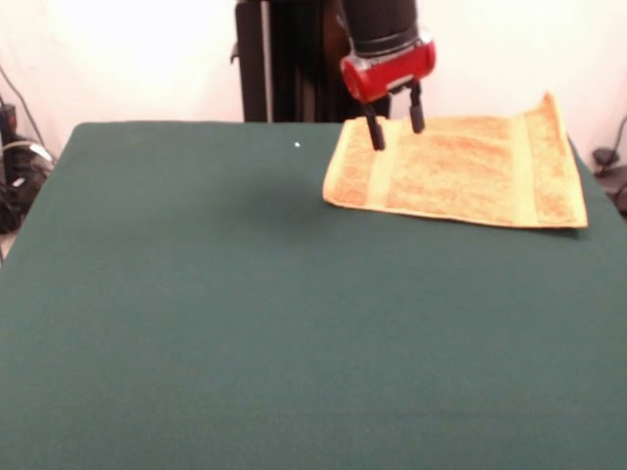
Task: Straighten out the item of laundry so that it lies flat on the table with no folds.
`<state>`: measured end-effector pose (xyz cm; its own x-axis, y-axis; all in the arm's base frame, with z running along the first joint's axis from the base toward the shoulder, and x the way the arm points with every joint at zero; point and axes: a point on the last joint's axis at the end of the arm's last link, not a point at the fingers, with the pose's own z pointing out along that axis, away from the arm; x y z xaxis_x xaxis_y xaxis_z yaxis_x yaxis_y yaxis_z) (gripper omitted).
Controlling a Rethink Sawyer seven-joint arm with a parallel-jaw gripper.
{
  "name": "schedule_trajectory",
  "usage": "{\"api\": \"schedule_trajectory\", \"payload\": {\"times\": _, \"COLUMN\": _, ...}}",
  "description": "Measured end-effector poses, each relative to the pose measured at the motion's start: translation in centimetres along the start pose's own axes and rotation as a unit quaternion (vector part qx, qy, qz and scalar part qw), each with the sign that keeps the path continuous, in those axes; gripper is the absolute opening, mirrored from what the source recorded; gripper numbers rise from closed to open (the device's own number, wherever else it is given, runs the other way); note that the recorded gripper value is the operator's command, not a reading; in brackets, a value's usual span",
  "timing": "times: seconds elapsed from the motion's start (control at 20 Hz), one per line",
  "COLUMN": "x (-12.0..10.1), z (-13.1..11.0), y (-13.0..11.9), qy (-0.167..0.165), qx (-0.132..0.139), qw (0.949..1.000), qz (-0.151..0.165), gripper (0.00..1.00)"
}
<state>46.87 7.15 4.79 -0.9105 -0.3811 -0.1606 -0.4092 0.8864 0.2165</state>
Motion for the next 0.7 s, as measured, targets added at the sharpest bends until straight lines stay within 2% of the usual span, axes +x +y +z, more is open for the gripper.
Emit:
{"api": "schedule_trajectory", "payload": {"times": 0.4, "x": -1.8, "z": 0.5, "y": -1.7, "qy": -0.019, "qx": 0.006, "qw": 0.9998, "qz": 0.006, "gripper": 1.00}}
{"api": "schedule_trajectory", "payload": {"times": 0.7, "x": -2.2, "z": 0.7, "y": -3.4, "qy": -0.031, "qx": 0.021, "qw": 0.9992, "qz": -0.012, "gripper": 1.00}}
